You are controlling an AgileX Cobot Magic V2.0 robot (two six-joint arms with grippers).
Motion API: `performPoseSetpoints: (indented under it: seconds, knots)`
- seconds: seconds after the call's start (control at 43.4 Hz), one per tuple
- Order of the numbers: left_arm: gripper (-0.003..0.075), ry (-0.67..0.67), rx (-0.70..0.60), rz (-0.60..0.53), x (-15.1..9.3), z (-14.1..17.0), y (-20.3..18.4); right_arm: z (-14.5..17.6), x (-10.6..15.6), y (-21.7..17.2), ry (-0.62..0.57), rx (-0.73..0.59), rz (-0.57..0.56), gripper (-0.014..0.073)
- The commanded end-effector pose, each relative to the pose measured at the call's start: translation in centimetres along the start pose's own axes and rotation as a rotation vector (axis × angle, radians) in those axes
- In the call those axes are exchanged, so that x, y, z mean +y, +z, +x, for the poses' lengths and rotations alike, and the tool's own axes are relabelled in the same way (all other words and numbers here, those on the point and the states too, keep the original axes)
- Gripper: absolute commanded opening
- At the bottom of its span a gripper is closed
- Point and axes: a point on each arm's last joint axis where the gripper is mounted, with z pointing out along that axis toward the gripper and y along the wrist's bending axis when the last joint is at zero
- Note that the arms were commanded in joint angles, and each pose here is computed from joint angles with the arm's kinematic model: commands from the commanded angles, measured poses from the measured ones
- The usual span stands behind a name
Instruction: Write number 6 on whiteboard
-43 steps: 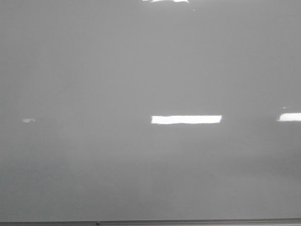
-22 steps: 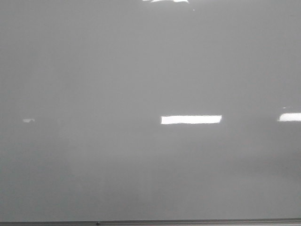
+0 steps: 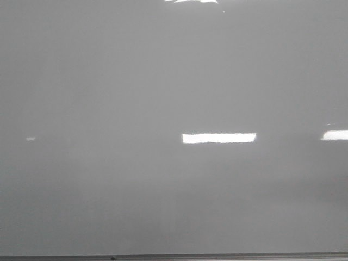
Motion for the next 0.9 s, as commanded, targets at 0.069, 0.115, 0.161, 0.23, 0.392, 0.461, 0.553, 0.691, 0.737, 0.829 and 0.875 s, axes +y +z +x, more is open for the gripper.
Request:
performPoseSetpoints:
  seconds: [0.069,0.115,0.161,0.23,0.392,0.461,0.553,0.691,0.737,0.829,0.875]
  knots:
    - [-0.002,-0.001,-0.117,0.003,0.0,-0.9,-0.1,-1.7,0.0,-0.3,-0.008,-0.15,0.01,-0.0069]
    - [-0.002,-0.001,-0.138,0.002,0.0,-1.1,-0.2,-1.8,-0.1,-0.4,-0.008,-0.163,0.01,-0.0069]
    - [-0.002,-0.006,-0.173,0.001,0.0,-1.4,-0.2,-2.2,-0.1,-0.5,-0.008,-0.209,0.014,-0.0069]
    - [-0.002,-0.007,-0.28,-0.002,0.0,-2.4,-0.5,-3.2,-0.1,-0.7,-0.008,-0.275,0.016,-0.0069]
    - [-0.002,-0.03,-0.367,-0.004,0.2,-6.1,-1.5,-7.1,0.3,-2.3,-0.011,-0.332,0.001,-0.0069]
    - [-0.002,-0.03,-0.336,-0.002,0.3,-7.8,-1.9,-8.9,0.6,-3.0,-0.014,-0.324,-0.007,-0.0069]
    - [-0.002,-0.019,-0.252,-0.001,0.4,-9.7,-1.7,-11.2,0.8,-3.4,-0.016,-0.278,-0.015,-0.0066]
    - [-0.002,-0.019,-0.136,0.004,0.5,-11.5,-0.4,-13.6,1.1,-2.3,-0.017,-0.164,-0.02,-0.0066]
    - [-0.002,-0.019,-0.102,0.005,0.5,-11.8,0.2,-14.1,1.1,-1.7,-0.016,-0.135,-0.019,-0.0066]
    - [-0.002,-0.018,-0.074,0.006,0.5,-12.0,0.9,-14.5,1.1,-0.6,-0.014,-0.092,-0.017,-0.0066]
    - [-0.002,-0.018,-0.066,0.006,0.5,-11.9,1.1,-14.6,1.1,-0.1,-0.013,-0.083,-0.014,-0.0066]
